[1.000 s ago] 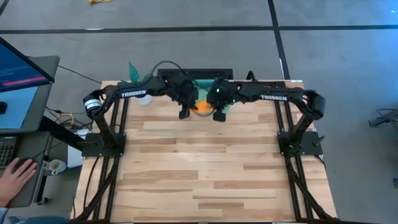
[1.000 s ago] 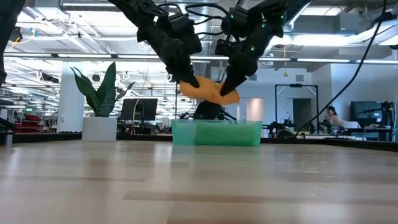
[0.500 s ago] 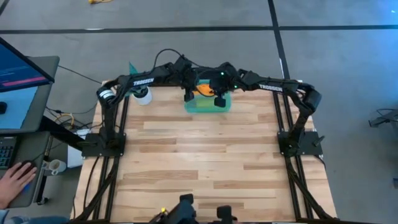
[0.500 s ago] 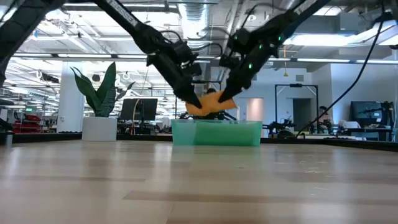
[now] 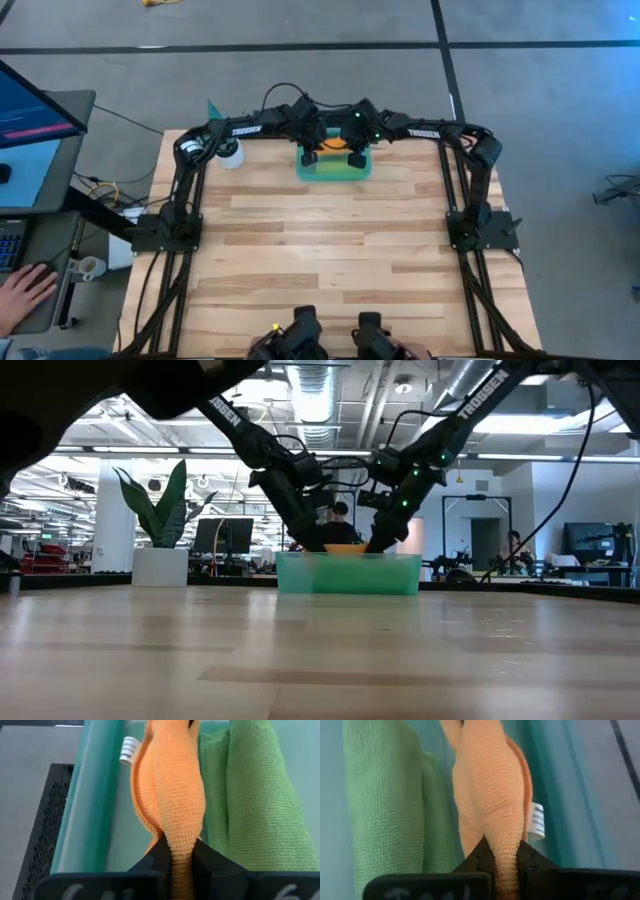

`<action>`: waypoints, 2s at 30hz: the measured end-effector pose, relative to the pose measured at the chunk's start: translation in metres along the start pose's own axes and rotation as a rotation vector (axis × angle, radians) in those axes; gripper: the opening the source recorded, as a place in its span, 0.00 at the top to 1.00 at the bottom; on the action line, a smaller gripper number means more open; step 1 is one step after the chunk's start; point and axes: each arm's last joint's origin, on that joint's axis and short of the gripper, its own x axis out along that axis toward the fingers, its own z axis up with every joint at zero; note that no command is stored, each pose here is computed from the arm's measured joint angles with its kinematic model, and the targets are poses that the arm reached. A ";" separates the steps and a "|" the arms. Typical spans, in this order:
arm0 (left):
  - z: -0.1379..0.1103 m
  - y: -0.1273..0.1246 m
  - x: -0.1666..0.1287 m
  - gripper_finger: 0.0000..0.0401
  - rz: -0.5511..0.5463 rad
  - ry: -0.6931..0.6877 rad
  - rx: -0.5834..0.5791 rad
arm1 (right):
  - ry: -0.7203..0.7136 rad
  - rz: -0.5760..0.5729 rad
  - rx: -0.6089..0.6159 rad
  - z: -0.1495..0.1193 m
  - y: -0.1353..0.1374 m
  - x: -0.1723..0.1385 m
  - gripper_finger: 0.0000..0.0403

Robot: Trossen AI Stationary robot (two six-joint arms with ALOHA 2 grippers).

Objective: Roll towel into tight, uniform cylinder
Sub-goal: Roll the orange microfiber towel, then return to Home Position

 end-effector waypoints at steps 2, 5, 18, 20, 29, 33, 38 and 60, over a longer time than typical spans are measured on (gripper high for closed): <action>0.000 0.000 0.000 0.94 0.007 0.006 -0.003 | 0.010 0.013 0.004 -0.003 0.000 0.006 0.91; 0.000 -0.001 0.001 0.91 0.023 0.021 -0.013 | 0.019 0.023 0.005 -0.005 0.002 0.009 0.91; 0.006 0.005 -0.009 0.65 0.118 0.088 0.001 | 0.077 0.018 0.069 -0.012 0.000 0.008 0.90; 0.012 0.006 -0.015 0.65 0.118 0.088 0.001 | 0.080 0.016 0.068 -0.011 0.000 0.008 0.88; 0.023 0.014 -0.035 0.69 0.095 0.122 0.012 | 0.177 -0.124 0.071 -0.006 0.008 0.010 0.62; 0.020 0.018 -0.037 0.71 0.099 0.129 0.000 | 0.201 -0.109 0.024 -0.004 0.015 0.011 0.48; 0.016 0.025 -0.039 0.71 0.106 0.130 -0.014 | 0.191 -0.106 0.025 0.002 0.015 0.006 0.40; 0.003 -0.031 -0.080 0.87 -0.451 -0.121 -0.149 | -0.103 0.063 0.171 -0.011 0.080 -0.136 0.40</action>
